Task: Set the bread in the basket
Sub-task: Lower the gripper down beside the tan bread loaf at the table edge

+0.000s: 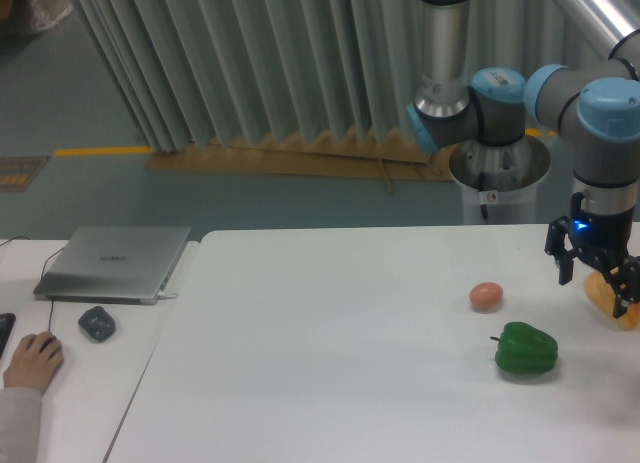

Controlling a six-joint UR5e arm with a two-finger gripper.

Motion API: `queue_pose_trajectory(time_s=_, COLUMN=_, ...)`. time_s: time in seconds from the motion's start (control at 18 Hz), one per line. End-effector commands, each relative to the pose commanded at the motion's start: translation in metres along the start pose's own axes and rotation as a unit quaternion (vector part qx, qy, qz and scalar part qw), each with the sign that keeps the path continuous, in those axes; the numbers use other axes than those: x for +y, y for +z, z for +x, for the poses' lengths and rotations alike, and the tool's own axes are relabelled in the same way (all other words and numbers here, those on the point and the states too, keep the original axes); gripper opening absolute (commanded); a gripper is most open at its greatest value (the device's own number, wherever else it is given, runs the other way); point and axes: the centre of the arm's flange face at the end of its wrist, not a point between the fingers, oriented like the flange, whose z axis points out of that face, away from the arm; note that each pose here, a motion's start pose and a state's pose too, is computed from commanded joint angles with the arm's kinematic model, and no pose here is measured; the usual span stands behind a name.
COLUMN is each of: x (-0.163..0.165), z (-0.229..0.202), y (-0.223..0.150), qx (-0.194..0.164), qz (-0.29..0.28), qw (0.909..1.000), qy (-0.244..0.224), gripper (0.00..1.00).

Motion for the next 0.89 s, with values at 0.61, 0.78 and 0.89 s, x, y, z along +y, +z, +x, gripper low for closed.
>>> queue_pose_trajectory(time_s=0.61, x=0.005, z=0.023, y=0.036, qx=0.022, qz=-0.048, qw=0.9986, qy=0.011, gripper=1.0)
queue_pose_trajectory(time_s=0.78, x=0.0, z=0.041, y=0.054, qx=0.033, qz=-0.071, qw=0.9966, qy=0.025, gripper=1.0)
queue_pose_trajectory(time_s=0.89, x=0.004, z=0.045, y=0.064, qx=0.036, qz=-0.1, qw=0.9938, qy=0.031, gripper=1.0)
